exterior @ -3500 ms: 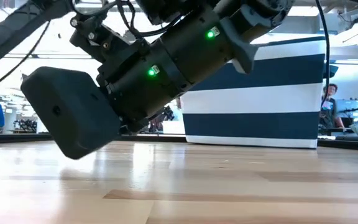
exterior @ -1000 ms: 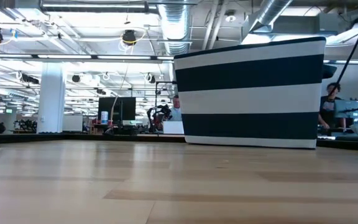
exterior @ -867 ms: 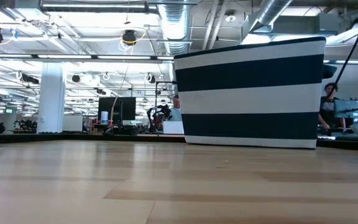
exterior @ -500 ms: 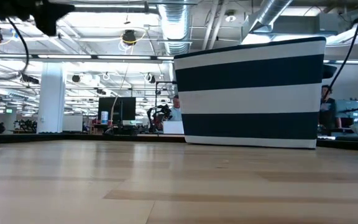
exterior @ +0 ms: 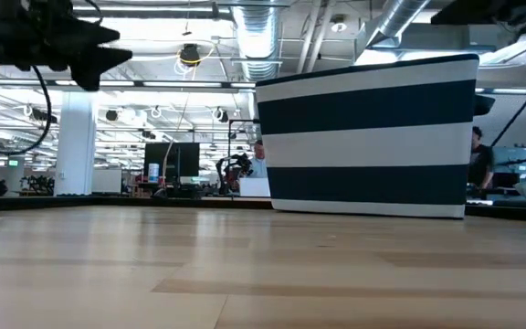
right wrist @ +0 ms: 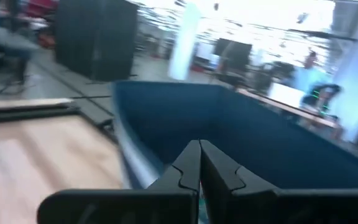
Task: Pick & place medical supplies in basket/bin
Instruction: Return to Home Position
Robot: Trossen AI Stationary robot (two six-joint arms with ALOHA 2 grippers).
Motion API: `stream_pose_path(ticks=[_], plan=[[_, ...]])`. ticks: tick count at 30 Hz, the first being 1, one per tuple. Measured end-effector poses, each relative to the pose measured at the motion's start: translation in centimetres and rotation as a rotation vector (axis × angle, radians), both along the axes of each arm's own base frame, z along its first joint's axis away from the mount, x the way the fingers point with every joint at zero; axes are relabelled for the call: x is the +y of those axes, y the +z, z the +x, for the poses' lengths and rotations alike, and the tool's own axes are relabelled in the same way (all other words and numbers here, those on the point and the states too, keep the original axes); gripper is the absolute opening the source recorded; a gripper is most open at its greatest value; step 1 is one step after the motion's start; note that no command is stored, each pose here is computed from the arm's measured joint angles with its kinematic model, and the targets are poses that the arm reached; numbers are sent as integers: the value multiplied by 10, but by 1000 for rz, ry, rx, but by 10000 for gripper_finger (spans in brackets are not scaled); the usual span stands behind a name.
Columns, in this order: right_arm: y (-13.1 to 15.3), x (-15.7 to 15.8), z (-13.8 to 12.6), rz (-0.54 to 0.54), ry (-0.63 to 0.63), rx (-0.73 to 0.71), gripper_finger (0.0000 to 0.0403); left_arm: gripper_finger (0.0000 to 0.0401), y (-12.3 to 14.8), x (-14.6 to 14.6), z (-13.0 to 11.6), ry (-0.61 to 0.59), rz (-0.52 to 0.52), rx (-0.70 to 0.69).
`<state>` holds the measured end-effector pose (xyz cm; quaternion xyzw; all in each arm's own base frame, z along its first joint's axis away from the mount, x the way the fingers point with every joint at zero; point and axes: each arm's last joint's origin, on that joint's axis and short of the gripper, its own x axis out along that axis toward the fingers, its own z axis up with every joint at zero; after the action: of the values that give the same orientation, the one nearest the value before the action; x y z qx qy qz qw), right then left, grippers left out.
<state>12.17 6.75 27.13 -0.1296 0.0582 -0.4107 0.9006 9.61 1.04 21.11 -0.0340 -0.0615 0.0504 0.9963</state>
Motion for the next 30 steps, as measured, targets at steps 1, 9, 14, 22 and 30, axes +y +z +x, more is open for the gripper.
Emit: stream_pose_path(ticks=[1, 9, 14, 22, 30], plan=[[4, -3, 2, 0, -29, 1, 0, 210, -4, 0, 0, -8, 9, 10], [74, -21, 12, -4, -177, 5, 0, 210, -21, 0, 4, 1, 12, 17], [93, -43, 19, 11, -338, -6, 0, 210, -20, 0, 4, -3, 18, 6], [93, -48, 83, 165, 74, 224, 0, 210, -21, 0, 4, -23, 27, 10], [97, -41, 84, 160, 371, 298, 0, 210, -21, -2, 4, -96, 14, 11]])
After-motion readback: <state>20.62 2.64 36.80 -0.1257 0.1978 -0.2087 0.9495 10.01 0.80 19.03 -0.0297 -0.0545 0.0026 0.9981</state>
